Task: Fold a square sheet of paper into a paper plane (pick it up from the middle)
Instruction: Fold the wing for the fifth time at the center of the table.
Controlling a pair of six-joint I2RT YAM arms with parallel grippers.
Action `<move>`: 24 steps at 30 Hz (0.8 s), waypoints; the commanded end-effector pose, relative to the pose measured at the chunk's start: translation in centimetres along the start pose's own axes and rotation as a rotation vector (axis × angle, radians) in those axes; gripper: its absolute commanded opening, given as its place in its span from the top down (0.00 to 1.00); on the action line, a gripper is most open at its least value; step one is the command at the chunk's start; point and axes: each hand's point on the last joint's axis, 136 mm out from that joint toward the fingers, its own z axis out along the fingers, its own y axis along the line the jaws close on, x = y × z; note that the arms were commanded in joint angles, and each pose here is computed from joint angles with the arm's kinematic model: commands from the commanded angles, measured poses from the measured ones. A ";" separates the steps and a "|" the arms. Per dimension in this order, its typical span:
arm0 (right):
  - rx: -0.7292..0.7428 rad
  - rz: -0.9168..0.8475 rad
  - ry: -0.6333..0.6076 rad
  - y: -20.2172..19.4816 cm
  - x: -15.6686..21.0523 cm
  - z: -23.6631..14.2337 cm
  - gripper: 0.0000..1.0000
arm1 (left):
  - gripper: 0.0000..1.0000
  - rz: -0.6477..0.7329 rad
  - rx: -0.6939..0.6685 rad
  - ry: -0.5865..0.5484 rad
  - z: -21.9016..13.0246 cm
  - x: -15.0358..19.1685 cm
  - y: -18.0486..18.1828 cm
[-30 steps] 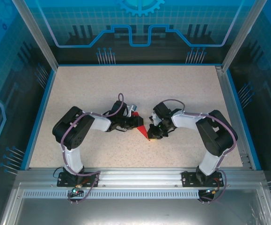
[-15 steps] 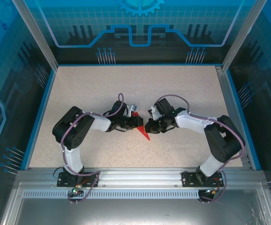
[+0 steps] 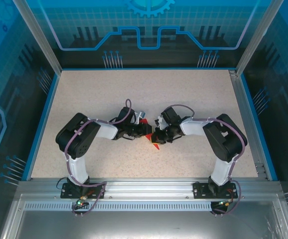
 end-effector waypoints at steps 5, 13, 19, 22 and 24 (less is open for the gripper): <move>0.048 0.059 0.075 -3.2 3.1 0.7 0.94 | 0.66 -0.069 -0.099 0.066 0.1 2.0 3.8; -0.009 0.009 0.040 -0.8 2.8 -1.3 0.93 | 0.66 -0.077 -0.106 0.071 0.0 2.1 4.2; 0.077 0.082 0.100 -4.7 5.0 0.0 0.93 | 0.67 -0.077 -0.104 0.070 0.0 2.0 4.1; 0.070 0.084 0.090 -4.6 5.3 -0.1 0.93 | 0.67 -0.078 -0.104 0.073 0.0 2.1 4.1; 0.037 0.061 0.067 -3.5 4.9 -0.9 0.93 | 0.67 -0.079 -0.106 0.077 0.0 2.2 4.2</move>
